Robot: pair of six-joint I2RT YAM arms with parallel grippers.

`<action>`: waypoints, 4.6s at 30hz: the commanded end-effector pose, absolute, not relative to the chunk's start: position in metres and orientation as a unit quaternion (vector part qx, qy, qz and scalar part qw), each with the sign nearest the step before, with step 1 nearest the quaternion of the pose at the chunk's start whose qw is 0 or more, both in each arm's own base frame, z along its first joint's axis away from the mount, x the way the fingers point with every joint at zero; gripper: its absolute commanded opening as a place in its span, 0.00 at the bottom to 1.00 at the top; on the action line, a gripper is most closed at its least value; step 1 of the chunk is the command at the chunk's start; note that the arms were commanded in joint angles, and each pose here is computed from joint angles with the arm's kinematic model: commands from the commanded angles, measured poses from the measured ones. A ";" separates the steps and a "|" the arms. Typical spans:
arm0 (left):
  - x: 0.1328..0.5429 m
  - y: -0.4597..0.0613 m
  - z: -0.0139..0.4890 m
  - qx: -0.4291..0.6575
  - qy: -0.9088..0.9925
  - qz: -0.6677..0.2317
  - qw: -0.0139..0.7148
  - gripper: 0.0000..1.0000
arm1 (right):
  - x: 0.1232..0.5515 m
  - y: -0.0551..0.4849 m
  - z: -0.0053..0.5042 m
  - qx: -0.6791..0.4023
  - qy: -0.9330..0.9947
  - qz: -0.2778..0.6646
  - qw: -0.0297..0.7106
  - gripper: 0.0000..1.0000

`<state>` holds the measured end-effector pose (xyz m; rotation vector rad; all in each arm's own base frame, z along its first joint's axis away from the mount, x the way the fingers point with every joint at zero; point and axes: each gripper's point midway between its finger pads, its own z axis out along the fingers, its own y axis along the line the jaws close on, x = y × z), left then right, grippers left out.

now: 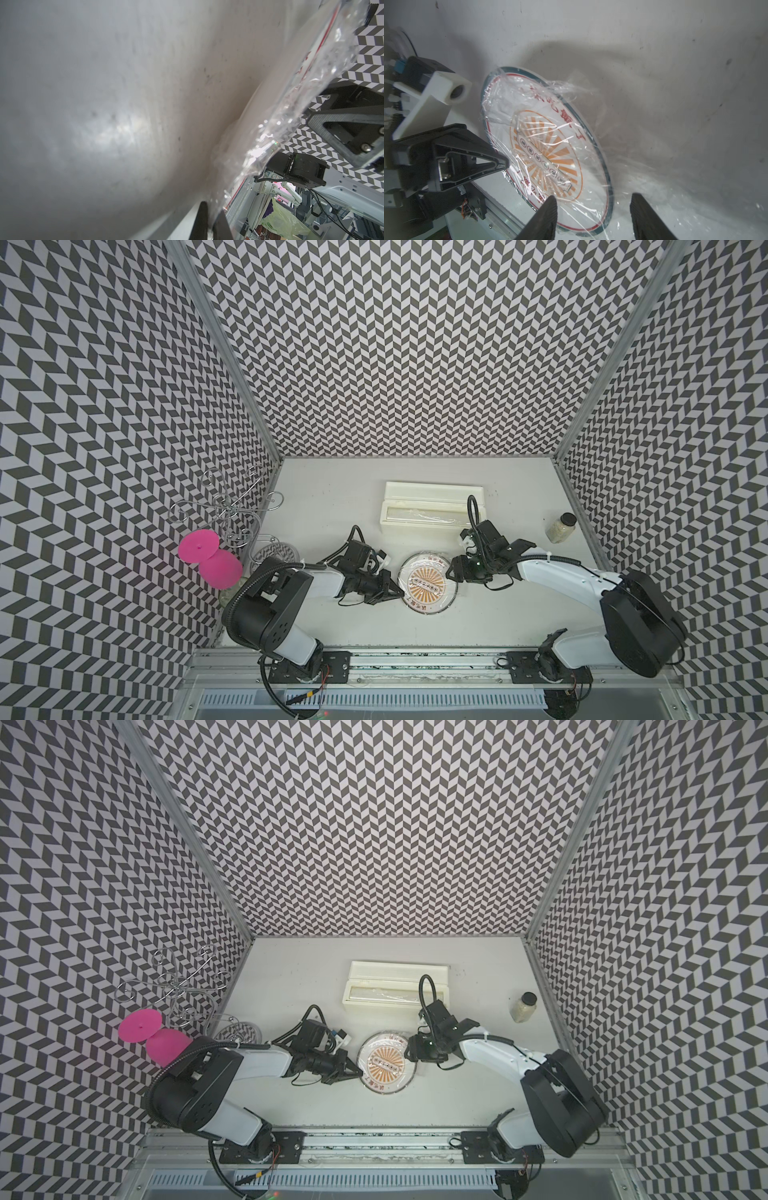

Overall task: Wrap the plate with plastic wrap
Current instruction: Pick up the plate at the center of the board, then cover the plate with plastic wrap.

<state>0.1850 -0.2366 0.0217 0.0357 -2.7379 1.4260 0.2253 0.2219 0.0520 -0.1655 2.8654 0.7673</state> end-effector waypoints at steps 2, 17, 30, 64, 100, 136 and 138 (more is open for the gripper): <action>0.183 -0.224 -0.004 0.026 -0.907 0.420 0.023 0.00 | 0.229 0.238 0.043 -0.088 0.948 0.292 0.092 0.58; 0.202 -0.232 0.015 0.025 -0.892 0.451 -0.007 0.00 | 0.198 0.277 0.072 -0.114 0.860 0.492 0.073 0.26; 0.246 -0.201 0.130 0.027 -0.834 0.537 -0.120 0.51 | 0.205 0.273 0.118 -0.080 0.828 0.547 0.092 0.00; 0.288 -0.209 0.171 -0.038 -0.815 0.541 -0.203 0.00 | 0.246 0.248 0.204 -0.017 0.793 0.587 0.163 0.58; 0.255 -0.240 0.185 -0.138 -0.778 0.586 -0.179 0.00 | 0.263 0.232 0.209 -0.104 0.787 0.585 0.167 0.29; 0.253 -0.237 0.221 -0.129 -0.739 0.624 -0.219 0.00 | 0.291 0.213 0.160 -0.062 0.826 0.532 0.175 0.52; 0.260 -0.229 0.223 -0.114 -0.740 0.623 -0.228 0.00 | 0.302 0.182 0.137 -0.010 0.868 0.464 0.179 0.55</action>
